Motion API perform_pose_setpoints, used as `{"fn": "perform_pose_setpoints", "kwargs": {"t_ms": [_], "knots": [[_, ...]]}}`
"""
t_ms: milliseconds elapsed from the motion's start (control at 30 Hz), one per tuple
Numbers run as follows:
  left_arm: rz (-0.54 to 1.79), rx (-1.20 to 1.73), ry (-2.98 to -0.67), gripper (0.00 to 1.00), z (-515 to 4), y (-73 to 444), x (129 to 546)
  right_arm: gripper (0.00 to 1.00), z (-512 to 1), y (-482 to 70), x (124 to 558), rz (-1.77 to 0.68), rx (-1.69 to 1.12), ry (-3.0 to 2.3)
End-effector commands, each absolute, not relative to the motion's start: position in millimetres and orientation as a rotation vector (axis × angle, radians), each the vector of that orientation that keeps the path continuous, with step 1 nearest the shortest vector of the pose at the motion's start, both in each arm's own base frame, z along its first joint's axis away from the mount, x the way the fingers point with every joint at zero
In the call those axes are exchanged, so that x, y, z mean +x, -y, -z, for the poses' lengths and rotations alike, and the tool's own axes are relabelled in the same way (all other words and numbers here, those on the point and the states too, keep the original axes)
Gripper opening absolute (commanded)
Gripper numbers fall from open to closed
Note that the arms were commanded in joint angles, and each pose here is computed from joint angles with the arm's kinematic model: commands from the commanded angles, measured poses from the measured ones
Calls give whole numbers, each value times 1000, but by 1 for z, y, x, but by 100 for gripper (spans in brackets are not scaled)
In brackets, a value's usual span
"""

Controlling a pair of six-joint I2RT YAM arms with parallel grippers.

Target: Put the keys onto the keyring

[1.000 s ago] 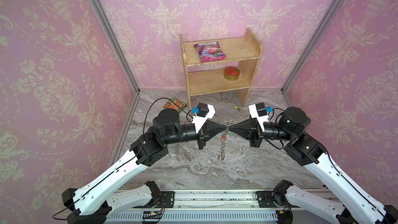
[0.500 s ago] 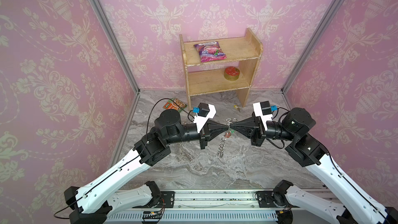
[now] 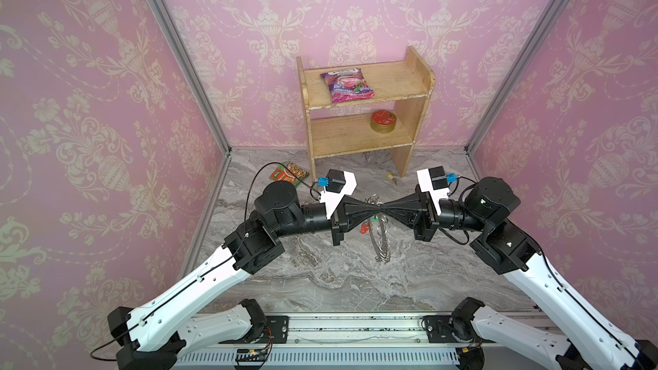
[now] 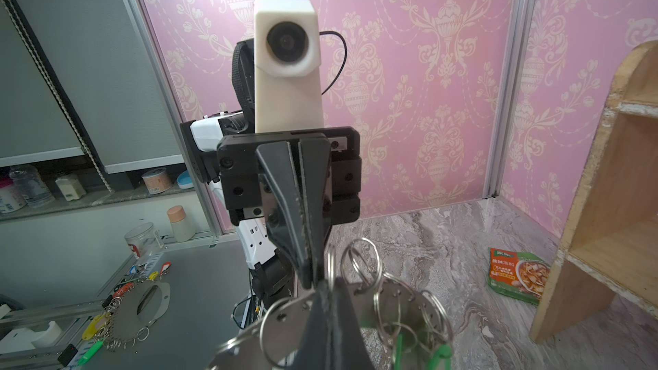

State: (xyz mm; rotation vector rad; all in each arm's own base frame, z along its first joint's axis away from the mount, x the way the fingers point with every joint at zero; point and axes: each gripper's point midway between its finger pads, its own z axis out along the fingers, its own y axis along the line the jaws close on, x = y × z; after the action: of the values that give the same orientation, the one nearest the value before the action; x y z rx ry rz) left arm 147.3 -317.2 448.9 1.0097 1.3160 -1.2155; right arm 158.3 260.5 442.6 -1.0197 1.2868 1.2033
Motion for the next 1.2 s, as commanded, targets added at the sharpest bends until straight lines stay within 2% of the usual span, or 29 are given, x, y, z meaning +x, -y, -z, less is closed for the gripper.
{"fn": "perform_pose_setpoints", "kwargs": {"t_ms": [0,100,233,767,933,1167], "knots": [[1251,1032,-1301,8,-448,320,141,0,-461,-258,152,-1208,-1025,-1220],[1240,1032,-1302,8,-446,319,142,0,-462,-258,152,-1210,-1027,-1218],[1228,1028,-1302,0,-445,319,143,0,-463,-259,151,-1215,-1032,-1215],[1133,976,-1302,0,-448,299,144,0,-464,-254,148,-1188,-1021,-1220],[1154,971,-1313,26,-447,301,145,0,-467,-254,147,-1202,-1027,-1208],[1186,990,-1334,33,-442,309,145,0,-468,-255,142,-1230,-1048,-1199]]}}
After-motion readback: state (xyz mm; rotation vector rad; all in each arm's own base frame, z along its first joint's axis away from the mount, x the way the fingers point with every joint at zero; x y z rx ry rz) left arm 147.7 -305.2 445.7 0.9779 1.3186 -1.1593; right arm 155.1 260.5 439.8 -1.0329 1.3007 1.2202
